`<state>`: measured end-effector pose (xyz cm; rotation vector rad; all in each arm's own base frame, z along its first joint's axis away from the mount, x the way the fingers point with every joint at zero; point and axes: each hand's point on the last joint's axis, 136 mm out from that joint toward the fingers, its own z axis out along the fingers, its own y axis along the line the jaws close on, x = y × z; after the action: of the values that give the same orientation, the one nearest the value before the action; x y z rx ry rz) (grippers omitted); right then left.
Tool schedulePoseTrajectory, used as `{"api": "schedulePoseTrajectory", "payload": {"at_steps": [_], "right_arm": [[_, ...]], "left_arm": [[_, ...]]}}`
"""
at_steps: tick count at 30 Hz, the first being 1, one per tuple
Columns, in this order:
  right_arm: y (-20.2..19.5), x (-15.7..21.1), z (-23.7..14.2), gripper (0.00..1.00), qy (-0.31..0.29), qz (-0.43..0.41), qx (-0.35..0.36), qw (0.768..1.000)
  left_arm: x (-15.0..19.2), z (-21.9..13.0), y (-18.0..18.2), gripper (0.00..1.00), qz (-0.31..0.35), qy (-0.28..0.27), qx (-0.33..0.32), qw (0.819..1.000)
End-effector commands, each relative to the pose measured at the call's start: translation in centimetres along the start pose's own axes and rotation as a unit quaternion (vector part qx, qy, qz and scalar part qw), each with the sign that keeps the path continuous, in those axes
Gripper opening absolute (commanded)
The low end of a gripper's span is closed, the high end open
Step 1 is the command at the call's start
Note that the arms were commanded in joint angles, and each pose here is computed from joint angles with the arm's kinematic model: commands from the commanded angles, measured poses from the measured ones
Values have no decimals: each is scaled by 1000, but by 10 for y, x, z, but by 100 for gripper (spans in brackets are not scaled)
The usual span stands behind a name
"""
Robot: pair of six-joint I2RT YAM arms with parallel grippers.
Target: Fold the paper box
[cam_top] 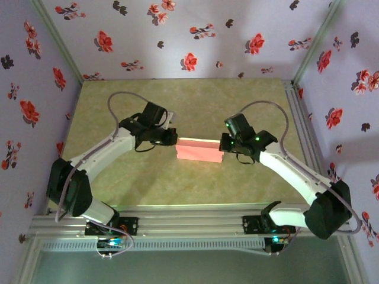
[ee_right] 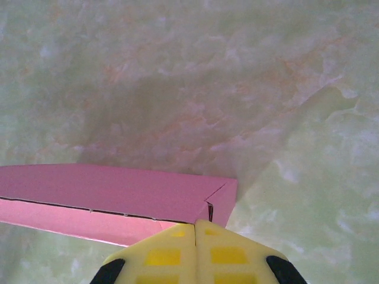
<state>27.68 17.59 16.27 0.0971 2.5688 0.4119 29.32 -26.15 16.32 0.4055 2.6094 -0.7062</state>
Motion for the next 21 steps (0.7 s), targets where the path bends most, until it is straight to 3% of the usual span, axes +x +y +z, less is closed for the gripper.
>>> {"api": "schedulePoseTrajectory", "payload": {"at_steps": [1,14,21], "right_arm": [[-7,2,0,0,-25,13,3,1000],[-13,11,-3,0,-65,13,-24,998],[-20,14,2,0,-67,6,-11,998]], "left_arm": [[15,2,10,0,-2,11,-23,1000],[22,-4,11,0,27,-44,-39,998],[26,-1,19,0,30,-44,-55,997]]}}
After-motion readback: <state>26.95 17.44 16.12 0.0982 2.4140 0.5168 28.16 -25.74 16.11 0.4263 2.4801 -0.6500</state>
